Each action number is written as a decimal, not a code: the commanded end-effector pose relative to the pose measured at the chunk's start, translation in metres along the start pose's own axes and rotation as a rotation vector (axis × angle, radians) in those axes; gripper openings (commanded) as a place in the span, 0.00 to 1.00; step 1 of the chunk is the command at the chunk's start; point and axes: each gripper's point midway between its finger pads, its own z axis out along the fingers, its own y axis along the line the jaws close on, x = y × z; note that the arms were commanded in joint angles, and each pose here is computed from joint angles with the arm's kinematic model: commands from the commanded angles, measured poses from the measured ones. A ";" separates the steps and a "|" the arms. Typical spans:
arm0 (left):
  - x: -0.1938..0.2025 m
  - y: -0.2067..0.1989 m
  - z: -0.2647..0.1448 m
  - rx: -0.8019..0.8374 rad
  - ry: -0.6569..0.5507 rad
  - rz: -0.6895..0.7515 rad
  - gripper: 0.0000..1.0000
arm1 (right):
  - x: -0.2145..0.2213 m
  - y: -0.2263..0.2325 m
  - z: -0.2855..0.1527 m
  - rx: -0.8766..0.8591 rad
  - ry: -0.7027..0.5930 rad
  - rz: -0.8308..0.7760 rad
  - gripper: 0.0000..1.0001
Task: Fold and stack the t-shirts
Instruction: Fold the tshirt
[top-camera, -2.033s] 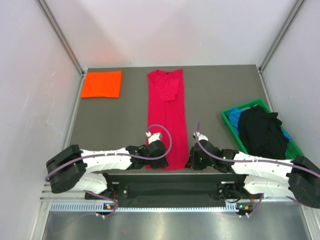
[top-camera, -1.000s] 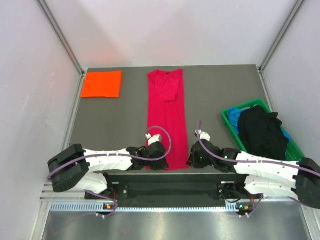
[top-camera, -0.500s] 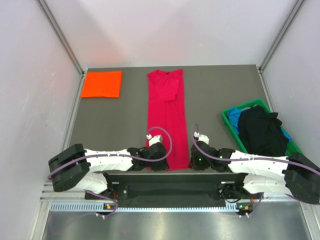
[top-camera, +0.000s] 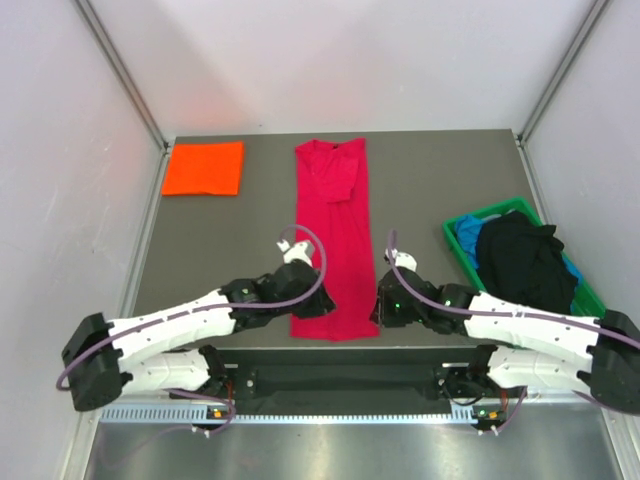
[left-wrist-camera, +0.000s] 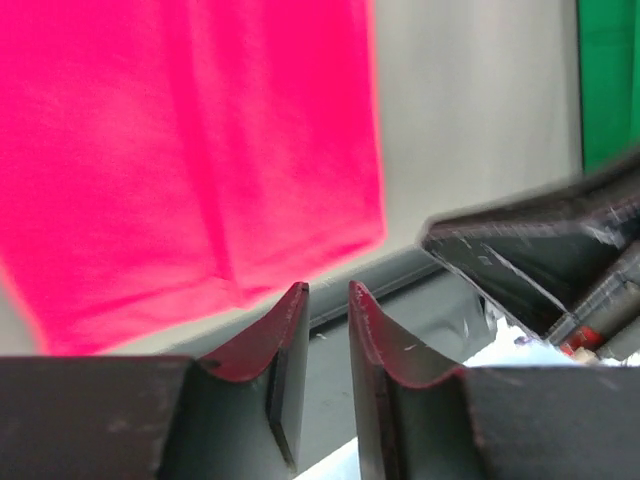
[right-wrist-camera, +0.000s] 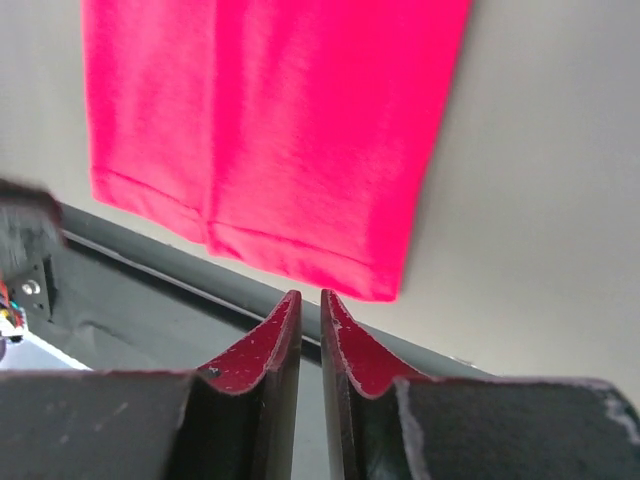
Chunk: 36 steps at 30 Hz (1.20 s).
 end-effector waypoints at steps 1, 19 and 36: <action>-0.004 0.054 -0.005 -0.115 0.033 0.001 0.26 | -0.021 0.026 -0.005 -0.045 -0.031 -0.015 0.14; 0.055 0.139 0.010 -0.288 0.214 -0.115 0.16 | -0.015 0.036 0.011 -0.079 0.012 -0.046 0.14; 0.001 0.110 -0.011 -0.245 0.086 -0.060 0.34 | -0.005 0.001 0.008 -0.031 0.025 -0.003 0.26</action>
